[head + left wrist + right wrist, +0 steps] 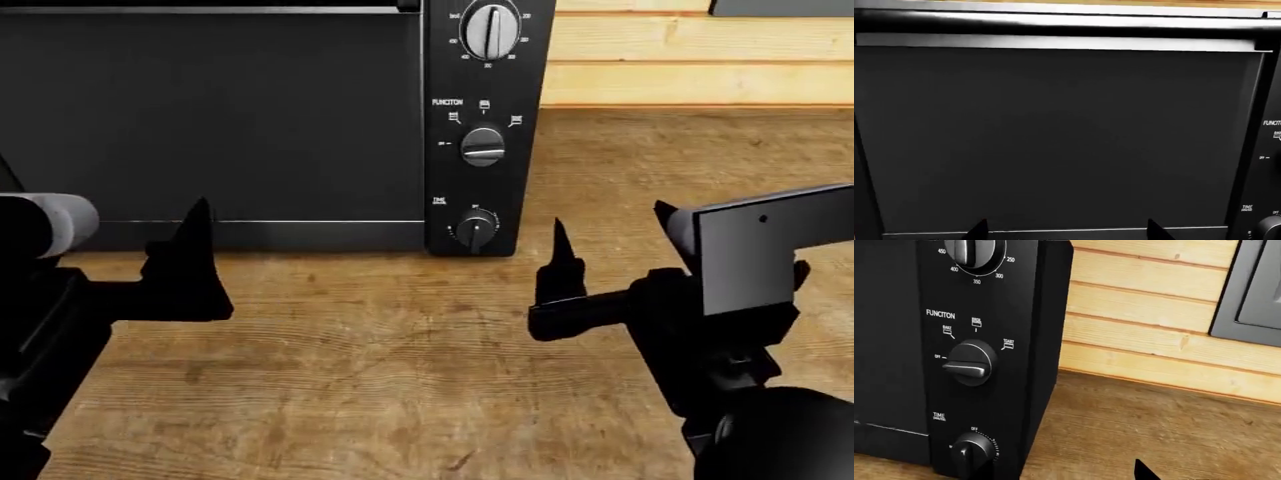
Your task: Turn on the toaster oven by setting the timer.
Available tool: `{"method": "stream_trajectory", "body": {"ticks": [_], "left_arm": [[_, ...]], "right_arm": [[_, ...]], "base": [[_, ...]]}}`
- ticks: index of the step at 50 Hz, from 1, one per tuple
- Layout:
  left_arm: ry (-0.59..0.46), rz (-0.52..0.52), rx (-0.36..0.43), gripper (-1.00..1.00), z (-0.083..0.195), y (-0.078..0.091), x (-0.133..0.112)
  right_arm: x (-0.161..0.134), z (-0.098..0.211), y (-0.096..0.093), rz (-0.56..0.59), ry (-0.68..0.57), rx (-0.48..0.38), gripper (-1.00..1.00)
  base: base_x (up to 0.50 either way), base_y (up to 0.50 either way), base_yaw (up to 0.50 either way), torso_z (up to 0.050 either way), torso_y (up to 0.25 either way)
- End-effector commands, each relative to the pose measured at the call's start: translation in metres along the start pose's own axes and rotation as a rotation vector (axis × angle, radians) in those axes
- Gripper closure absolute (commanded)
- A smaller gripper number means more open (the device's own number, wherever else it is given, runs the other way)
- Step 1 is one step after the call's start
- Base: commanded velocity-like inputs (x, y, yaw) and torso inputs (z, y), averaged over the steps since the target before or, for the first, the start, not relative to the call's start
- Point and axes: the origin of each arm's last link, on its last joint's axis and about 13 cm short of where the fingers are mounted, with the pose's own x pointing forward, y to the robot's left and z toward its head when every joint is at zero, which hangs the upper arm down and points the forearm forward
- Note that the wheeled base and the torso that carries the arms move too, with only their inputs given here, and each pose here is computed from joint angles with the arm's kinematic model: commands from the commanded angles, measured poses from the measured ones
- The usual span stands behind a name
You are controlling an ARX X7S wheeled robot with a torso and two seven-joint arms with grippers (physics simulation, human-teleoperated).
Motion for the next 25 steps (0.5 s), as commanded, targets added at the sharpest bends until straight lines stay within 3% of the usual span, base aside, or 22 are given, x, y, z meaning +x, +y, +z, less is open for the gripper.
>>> {"method": "stream_trajectory", "body": {"ticks": [1,7,11,25], "left_arm": [[-0.007,0.069,0.032,-1.00,0.018,0.011,-0.022],[-0.027,0.105,0.044,-1.00,0.026,0.017,-0.030],[-0.039,0.131,0.053,-1.00,0.030,0.021,-0.032],[-0.043,0.148,0.052,-1.00,0.030,0.026,-0.036]], "right_arm": [[-0.029,0.014,0.003,0.091,0.149,-0.040,-1.00],[-0.026,0.018,0.007,0.117,0.206,-0.046,-1.00],[-0.026,0.023,0.013,0.116,0.291,0.027,-1.00],[-0.025,0.049,0.034,0.147,0.472,0.161,-1.00]], "base": [[0.00,0.00,0.00,0.000,0.000],[0.00,0.00,0.00,0.000,0.000],[0.00,0.00,0.00,0.000,0.000],[0.00,0.00,0.00,0.000,0.000]]}}
